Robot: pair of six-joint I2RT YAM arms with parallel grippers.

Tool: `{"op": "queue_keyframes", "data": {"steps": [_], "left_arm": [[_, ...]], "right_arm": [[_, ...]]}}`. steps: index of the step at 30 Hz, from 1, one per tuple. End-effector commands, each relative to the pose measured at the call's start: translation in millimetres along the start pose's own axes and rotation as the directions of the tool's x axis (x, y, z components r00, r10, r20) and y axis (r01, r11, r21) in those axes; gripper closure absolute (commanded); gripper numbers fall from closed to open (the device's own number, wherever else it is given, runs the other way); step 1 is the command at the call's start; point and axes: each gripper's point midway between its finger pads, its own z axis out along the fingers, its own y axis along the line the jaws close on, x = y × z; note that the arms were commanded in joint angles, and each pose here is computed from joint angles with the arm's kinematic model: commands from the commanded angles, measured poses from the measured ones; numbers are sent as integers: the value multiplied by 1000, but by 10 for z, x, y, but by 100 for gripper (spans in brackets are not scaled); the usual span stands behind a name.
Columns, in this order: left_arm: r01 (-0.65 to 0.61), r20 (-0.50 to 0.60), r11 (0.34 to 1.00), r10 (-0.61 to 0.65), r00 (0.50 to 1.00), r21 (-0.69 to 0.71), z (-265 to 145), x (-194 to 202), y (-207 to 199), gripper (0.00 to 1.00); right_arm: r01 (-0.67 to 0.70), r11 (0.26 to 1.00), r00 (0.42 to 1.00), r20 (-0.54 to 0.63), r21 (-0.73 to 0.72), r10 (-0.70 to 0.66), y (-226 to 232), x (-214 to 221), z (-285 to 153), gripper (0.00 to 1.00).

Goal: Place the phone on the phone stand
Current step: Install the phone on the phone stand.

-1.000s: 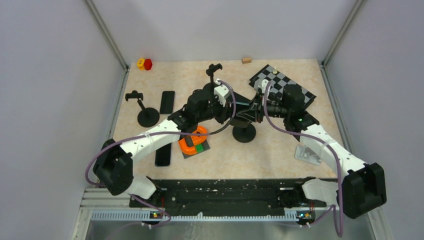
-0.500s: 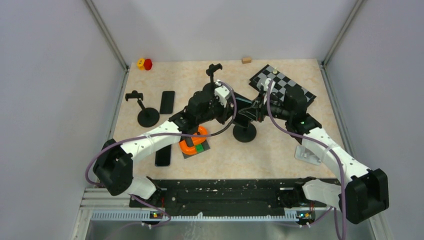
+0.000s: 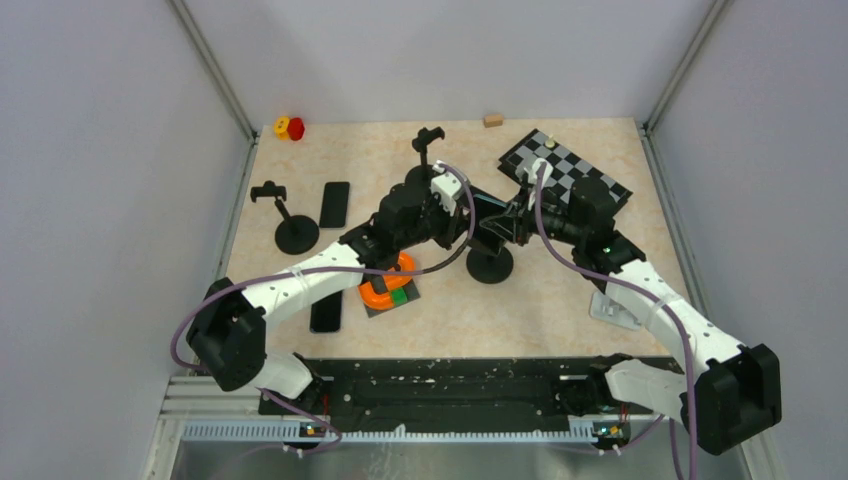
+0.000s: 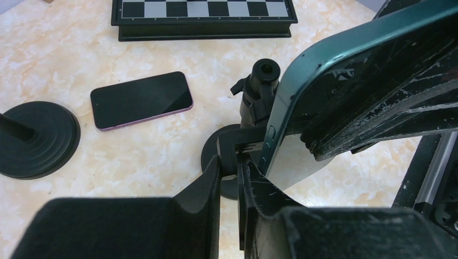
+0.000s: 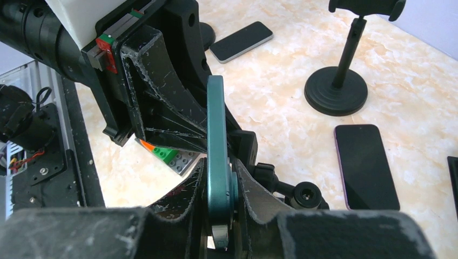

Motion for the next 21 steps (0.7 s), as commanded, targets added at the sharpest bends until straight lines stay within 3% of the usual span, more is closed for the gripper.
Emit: {"op": "queue_keyframes", "data": {"steps": [1, 21], "left_arm": [[22, -50, 999, -21, 999, 23, -71, 30, -94, 100], [26, -83, 993, -16, 996, 114, -31, 57, -402, 100]], "right_arm": [[34, 942, 996, -91, 333, -4, -674, 328, -154, 100], [52, 909, 995, -95, 414, -14, -795, 346, -201, 100]]}}
